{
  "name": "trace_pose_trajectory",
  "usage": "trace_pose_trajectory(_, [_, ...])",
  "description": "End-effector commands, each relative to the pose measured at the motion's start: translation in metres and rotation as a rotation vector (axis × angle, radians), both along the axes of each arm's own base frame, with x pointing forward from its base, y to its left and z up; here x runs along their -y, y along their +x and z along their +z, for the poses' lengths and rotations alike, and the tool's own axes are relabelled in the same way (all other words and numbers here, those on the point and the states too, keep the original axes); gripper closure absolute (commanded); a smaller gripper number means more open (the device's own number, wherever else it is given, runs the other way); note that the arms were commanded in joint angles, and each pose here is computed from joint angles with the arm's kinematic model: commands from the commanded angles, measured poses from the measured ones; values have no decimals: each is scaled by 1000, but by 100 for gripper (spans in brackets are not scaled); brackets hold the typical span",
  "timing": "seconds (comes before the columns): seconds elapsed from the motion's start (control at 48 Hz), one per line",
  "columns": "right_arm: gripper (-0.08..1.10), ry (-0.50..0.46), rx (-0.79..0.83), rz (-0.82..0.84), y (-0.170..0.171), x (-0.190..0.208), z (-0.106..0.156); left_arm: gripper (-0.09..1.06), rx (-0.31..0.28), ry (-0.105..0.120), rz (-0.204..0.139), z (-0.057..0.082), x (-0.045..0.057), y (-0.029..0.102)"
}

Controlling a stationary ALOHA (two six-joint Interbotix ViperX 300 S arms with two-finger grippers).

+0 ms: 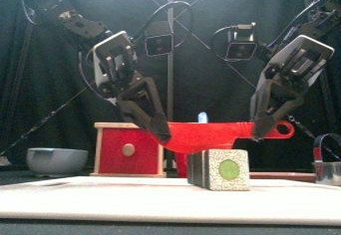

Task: Place sushi on board then cut the sushi with the knife then place the pieces on the plate
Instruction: Cut the sushi into 4 pieces

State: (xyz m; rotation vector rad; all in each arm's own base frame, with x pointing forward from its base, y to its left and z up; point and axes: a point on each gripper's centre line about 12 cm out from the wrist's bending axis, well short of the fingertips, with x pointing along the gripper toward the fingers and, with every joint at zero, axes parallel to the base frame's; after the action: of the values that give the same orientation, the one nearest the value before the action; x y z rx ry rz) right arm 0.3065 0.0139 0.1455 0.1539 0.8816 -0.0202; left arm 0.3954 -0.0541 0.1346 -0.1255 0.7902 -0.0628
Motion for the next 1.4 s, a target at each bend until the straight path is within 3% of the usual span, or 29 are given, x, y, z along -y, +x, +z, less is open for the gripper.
trace_pose_trajectory(0.021, [66, 3, 20, -21, 4, 6, 6, 45, 29, -14, -9, 9, 8, 5])
trace_pose_trajectory(0.188, [66, 0, 20, -20, 4, 6, 6, 45, 33, -27, -6, 11, 12, 6])
trace_pose_trajectory(0.458, [66, -3, 20, -20, 4, 7, 6, 45, 33, -29, -9, 11, 13, 6])
trace_pose_trajectory(0.708, [66, -1, -8, -25, 3, 8, -1, 45, 0, -22, -5, -2, 11, 6])
trace_pose_trajectory(0.938, [66, 4, -54, -34, 2, 9, -14, 45, -41, -6, 0, -20, 6, 7])
trace_pose_trajectory(1.396, [66, 13, -81, -103, -2, 28, -22, 45, -51, 55, 4, -25, -20, 10])
